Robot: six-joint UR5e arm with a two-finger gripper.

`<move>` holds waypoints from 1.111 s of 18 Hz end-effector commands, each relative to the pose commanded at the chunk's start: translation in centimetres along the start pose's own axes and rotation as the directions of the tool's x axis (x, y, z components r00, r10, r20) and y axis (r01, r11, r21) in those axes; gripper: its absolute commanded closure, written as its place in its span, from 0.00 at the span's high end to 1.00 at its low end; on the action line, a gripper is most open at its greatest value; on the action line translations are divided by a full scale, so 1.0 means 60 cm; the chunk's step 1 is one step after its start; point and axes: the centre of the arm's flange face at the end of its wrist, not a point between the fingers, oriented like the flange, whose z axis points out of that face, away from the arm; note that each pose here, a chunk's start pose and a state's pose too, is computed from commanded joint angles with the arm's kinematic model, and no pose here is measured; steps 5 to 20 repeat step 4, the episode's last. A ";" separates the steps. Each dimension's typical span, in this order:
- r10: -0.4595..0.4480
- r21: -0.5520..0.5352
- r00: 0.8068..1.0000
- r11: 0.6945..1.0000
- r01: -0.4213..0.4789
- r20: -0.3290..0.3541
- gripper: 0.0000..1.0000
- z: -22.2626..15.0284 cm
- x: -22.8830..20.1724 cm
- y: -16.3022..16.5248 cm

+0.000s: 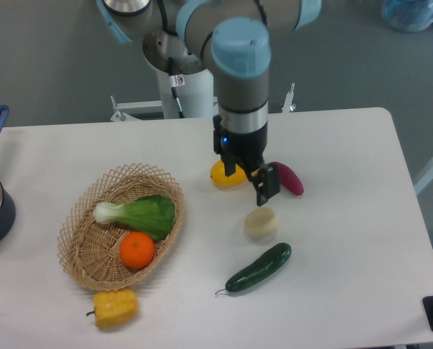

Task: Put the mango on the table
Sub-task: 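Open the gripper to release the mango and raise it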

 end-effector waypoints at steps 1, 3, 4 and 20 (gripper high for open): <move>-0.014 -0.003 1.000 1.000 0.014 0.004 1.00 -0.018 -0.004 0.018; -0.032 0.010 0.999 0.999 0.032 0.011 1.00 -0.038 -0.009 0.048; -0.024 0.019 1.000 1.000 0.024 0.020 1.00 -0.049 -0.008 0.064; -0.024 0.019 1.000 1.000 0.024 0.020 1.00 -0.049 -0.008 0.064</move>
